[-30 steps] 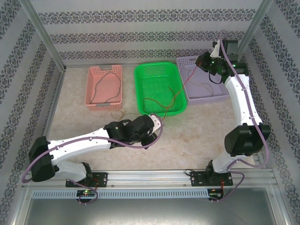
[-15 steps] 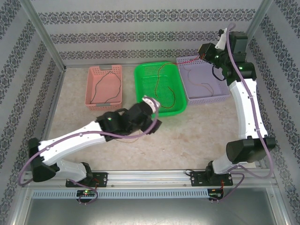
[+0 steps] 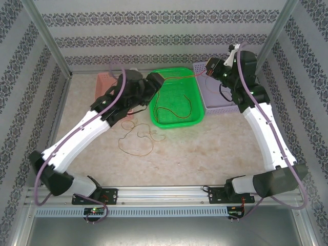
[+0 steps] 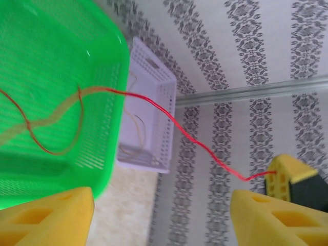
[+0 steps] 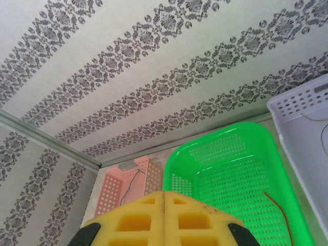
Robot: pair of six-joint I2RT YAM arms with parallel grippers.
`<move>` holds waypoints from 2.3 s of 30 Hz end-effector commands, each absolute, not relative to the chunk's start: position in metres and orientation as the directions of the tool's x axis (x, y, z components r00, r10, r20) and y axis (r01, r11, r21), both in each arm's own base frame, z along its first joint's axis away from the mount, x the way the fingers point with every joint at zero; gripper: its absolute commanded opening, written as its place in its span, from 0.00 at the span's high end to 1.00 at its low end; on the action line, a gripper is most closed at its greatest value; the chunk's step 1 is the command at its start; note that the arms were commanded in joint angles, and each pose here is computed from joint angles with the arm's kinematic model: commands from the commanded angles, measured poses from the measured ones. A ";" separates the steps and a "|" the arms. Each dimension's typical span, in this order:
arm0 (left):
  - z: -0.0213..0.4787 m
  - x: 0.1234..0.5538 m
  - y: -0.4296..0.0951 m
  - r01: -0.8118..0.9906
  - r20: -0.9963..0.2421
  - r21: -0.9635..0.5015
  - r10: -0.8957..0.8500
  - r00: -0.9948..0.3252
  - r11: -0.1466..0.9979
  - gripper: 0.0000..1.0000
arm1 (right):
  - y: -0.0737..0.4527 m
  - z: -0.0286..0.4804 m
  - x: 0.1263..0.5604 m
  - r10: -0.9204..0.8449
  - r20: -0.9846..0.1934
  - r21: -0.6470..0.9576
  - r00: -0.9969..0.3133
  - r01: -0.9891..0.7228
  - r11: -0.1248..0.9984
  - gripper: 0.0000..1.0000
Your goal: Untangle the cables
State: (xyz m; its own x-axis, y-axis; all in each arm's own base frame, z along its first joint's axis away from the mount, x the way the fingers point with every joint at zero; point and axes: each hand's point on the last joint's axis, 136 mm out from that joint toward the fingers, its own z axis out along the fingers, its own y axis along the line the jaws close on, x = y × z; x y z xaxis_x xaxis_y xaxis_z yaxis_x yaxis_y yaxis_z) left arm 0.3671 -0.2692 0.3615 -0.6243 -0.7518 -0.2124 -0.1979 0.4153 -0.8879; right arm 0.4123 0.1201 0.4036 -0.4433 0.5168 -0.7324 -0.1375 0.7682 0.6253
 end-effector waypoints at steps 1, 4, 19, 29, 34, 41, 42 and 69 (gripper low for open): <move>0.367 0.377 -0.298 -0.382 0.101 -0.903 -0.767 -0.634 0.197 0.29 | 0.128 0.423 0.404 0.545 -0.744 0.643 -0.386 -0.191 0.742 1.00; 0.352 0.386 -0.310 -0.439 0.145 -0.876 -0.758 -0.636 0.200 0.29 | 0.142 0.417 0.396 0.530 -0.740 0.646 -0.414 -0.218 0.732 1.00; 0.330 0.405 -0.288 -0.468 0.099 -0.851 -0.802 -0.589 0.239 1.00 | 0.173 0.390 0.352 0.469 -0.722 0.647 -0.509 -0.255 0.718 1.00; 0.380 0.442 -0.329 0.112 -0.306 -0.907 -0.451 -0.838 0.407 1.00 | 0.107 0.398 0.322 0.565 -0.683 0.681 -0.463 -0.126 0.721 0.39; 0.395 0.463 -0.361 0.353 -0.420 -0.903 -0.333 -0.844 0.245 1.00 | 0.068 0.399 0.307 0.598 -0.696 0.665 -0.398 -0.043 0.745 0.38; 0.369 0.497 -0.384 0.516 -0.520 -0.852 -0.276 -0.809 0.090 1.00 | 0.060 0.390 0.293 0.603 -0.692 0.663 -0.397 -0.019 0.748 0.38; 0.361 0.502 -0.386 0.513 -0.517 -0.853 -0.271 -0.812 0.090 1.00 | 0.061 0.389 0.292 0.603 -0.689 0.665 -0.401 -0.019 0.747 0.38; 0.201 0.547 -0.360 0.317 -0.425 -0.888 -0.333 -0.842 0.333 0.60 | 0.071 0.356 0.297 0.587 -0.639 0.680 -0.497 -0.009 0.733 0.39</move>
